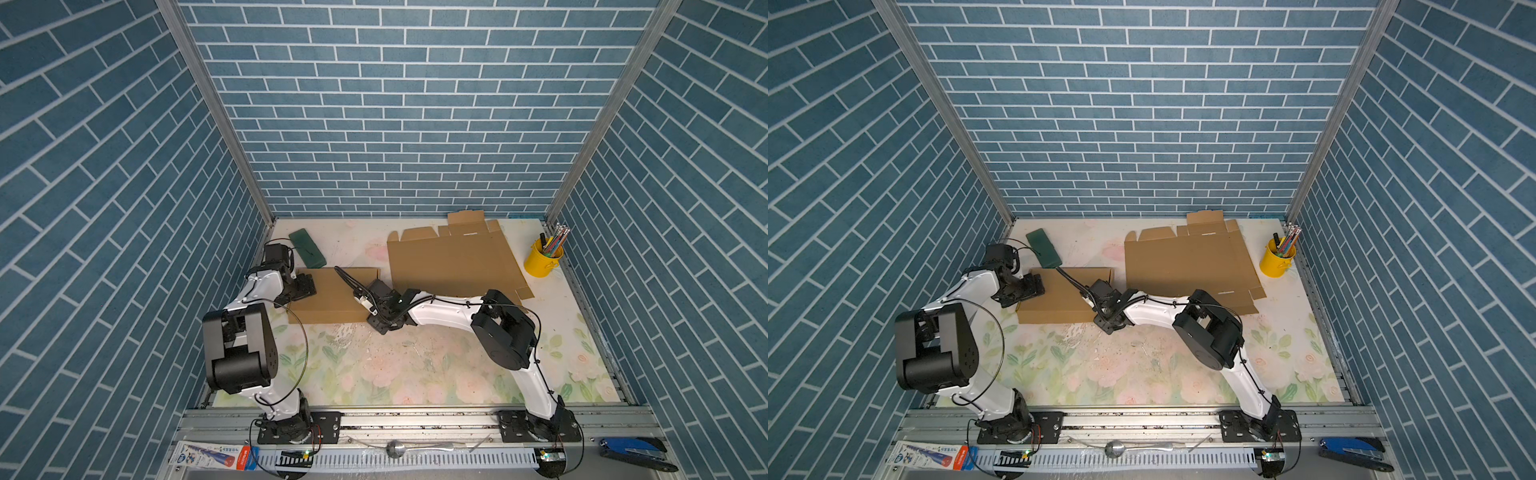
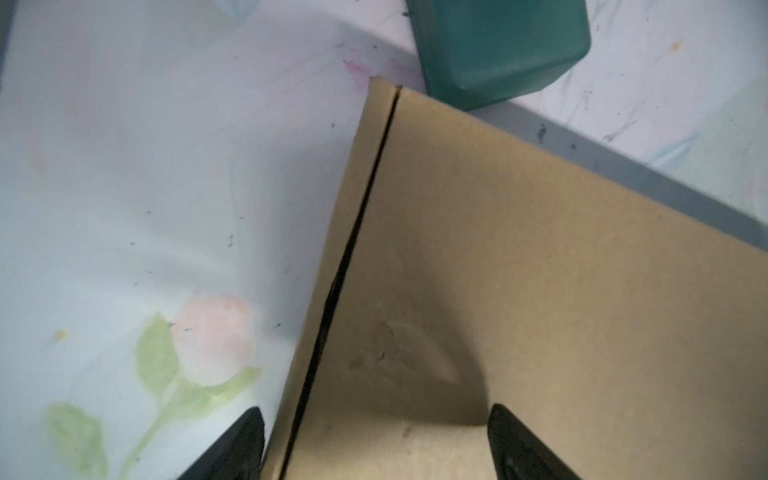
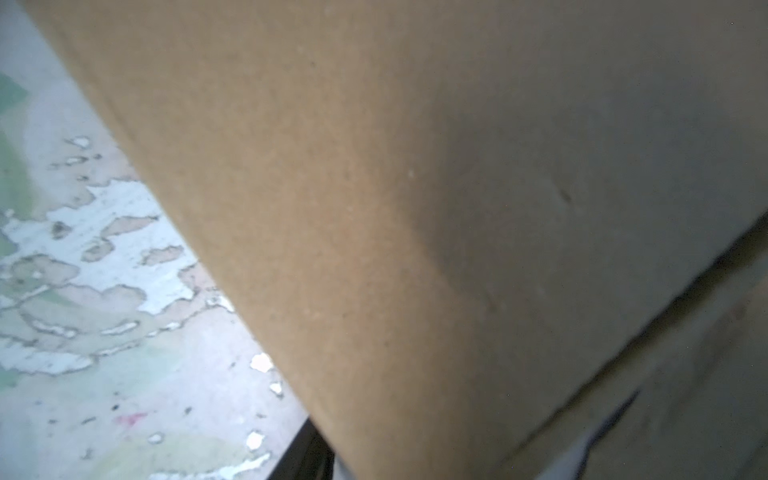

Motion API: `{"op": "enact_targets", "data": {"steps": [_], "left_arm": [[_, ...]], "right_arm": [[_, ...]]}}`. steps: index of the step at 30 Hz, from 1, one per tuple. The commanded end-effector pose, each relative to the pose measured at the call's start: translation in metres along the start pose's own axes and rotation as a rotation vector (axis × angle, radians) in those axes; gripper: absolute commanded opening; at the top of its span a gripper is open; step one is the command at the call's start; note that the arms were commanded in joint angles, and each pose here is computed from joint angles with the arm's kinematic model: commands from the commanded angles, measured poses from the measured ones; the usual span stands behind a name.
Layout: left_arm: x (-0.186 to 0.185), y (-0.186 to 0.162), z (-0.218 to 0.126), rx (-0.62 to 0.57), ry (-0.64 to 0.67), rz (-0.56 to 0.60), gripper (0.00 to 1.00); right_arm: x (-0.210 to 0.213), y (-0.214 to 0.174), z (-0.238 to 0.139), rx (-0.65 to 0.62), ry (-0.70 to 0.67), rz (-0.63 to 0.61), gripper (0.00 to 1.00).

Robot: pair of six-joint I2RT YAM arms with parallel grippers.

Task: Fold the paper box

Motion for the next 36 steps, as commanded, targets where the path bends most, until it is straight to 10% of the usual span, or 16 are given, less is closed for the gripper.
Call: {"op": "enact_targets", "data": {"steps": [1, 25, 36], "left_arm": [[0.012, 0.017, -0.024, -0.061, 0.051, -0.049, 0.89], [-0.049, 0.045, -0.127, -0.272, -0.118, 0.102, 0.92], [-0.170, -0.009, -0.131, -0.276, -0.186, 0.393, 0.90]], "right_arm": [[0.015, 0.005, 0.012, 0.006, 0.053, 0.000, 0.48], [0.020, 0.054, -0.047, -0.138, 0.171, 0.081, 0.79], [-0.120, -0.067, -0.126, -0.083, -0.019, 0.632, 0.69]]}}
Point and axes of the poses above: each gripper's point midway between its finger pads, its own z axis out along the fingers, its own x axis along the line the jaws close on, y = z × x, the point moved 1 cm from there along -z, back along the fingers, and after that the axes turned 15 degrees about -z, right-handed, at the moved point
